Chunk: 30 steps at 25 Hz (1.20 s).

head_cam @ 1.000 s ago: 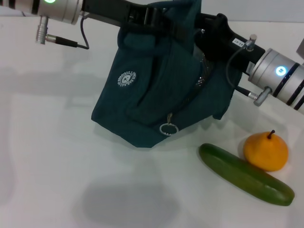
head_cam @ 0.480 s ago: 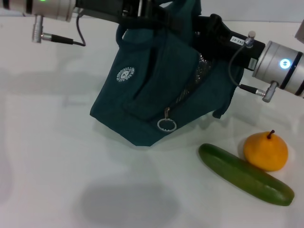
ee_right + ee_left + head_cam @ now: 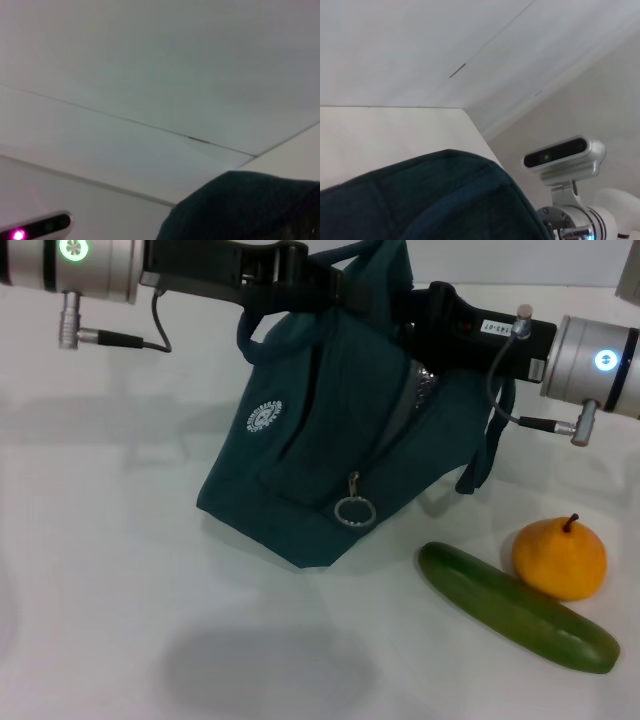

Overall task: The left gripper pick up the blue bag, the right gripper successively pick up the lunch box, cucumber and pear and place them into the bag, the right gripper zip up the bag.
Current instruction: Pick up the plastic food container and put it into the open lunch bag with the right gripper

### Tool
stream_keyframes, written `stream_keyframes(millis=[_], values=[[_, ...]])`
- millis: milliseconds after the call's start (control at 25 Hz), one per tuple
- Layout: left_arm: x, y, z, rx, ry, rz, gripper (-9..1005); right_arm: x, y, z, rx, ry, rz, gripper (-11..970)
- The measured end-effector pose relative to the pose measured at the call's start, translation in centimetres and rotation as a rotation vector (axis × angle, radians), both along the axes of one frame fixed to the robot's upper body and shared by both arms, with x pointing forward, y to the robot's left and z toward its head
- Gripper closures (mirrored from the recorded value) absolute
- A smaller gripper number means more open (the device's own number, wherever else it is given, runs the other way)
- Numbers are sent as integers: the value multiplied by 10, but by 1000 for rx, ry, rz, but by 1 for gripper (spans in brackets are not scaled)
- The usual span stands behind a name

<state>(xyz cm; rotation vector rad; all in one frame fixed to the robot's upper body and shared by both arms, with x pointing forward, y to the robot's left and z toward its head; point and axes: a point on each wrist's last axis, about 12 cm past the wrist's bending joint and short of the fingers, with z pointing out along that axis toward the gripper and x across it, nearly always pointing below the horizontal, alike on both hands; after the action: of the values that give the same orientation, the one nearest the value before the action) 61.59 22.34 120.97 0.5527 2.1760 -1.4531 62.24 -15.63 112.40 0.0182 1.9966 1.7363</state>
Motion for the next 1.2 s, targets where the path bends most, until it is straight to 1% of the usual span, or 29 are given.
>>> stream_keyframes(millis=[240, 480, 760, 960, 1200], values=[[-4, 11, -7, -6, 12, 28, 952, 4, -7, 3, -34, -15, 2, 782], [-6, 20, -14, -16, 5, 60, 952, 6, -8, 6, -53, -35, 12, 773], [-6, 31, -32, -18, 22, 107, 952, 8, -9, 9, -96, -59, 33, 763], [-9, 37, -39, -26, 16, 125, 952, 9, -10, 8, -104, -62, 28, 756], [-12, 40, -44, -27, 19, 134, 952, 7, -10, 6, -112, -61, 35, 747]])
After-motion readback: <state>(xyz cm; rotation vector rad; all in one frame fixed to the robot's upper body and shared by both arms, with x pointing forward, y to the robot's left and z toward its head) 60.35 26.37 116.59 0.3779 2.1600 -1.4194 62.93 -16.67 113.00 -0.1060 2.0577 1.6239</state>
